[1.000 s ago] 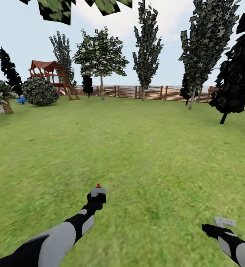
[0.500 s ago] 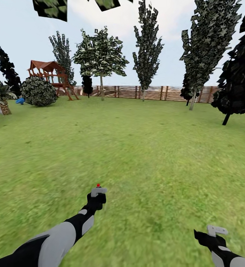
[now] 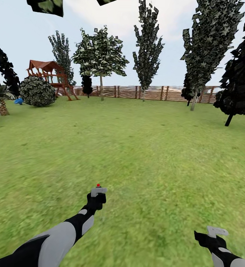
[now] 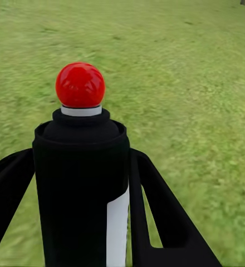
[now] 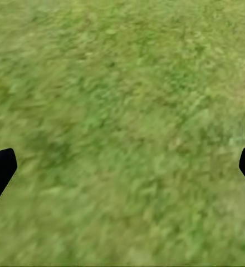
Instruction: In the garden, pick up the pesticide atomizer on the floor and spray pesticide onto both trees until each tree trunk is fully covered.
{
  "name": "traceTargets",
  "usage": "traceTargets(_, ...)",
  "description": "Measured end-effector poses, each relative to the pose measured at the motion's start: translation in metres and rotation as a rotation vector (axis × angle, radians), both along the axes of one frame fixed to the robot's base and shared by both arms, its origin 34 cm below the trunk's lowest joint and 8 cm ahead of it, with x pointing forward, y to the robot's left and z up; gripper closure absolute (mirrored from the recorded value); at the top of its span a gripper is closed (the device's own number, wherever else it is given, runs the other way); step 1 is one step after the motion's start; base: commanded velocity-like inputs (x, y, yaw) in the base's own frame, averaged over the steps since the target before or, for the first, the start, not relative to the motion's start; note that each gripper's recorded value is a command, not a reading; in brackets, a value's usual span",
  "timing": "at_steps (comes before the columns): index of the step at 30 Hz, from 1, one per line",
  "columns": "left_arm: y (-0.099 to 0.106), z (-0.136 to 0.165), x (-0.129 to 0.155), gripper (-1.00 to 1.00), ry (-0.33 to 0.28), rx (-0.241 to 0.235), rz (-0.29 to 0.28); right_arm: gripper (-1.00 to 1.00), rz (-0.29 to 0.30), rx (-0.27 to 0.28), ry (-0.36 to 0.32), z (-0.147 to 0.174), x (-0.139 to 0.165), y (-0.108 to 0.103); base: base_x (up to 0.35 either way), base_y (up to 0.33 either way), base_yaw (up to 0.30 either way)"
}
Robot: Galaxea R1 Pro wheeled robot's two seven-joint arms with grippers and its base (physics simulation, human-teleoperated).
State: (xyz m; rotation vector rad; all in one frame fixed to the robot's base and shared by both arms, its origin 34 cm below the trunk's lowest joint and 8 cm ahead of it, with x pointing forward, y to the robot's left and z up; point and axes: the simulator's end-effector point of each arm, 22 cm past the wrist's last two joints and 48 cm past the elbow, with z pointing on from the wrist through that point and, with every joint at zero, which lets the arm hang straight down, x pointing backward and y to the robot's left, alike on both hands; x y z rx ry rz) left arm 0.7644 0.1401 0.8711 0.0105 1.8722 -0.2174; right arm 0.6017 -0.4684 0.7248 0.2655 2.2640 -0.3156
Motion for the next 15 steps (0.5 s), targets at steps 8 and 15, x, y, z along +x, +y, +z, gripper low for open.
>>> traceTargets(8,-0.0001,-0.0002,-0.0001,1.0,0.001,0.0,0.0,-1.0,0.002,0.002,0.0,-0.0005,0.0003,0.002,0.35,0.0,0.0)
traceTargets(15,-0.0002,-0.0002,-0.0002,1.0,0.001,0.0,-0.001,-1.0,-0.064,-0.041,0.009,-0.0021,-0.0036,0.0028,0.35,0.0,0.0)
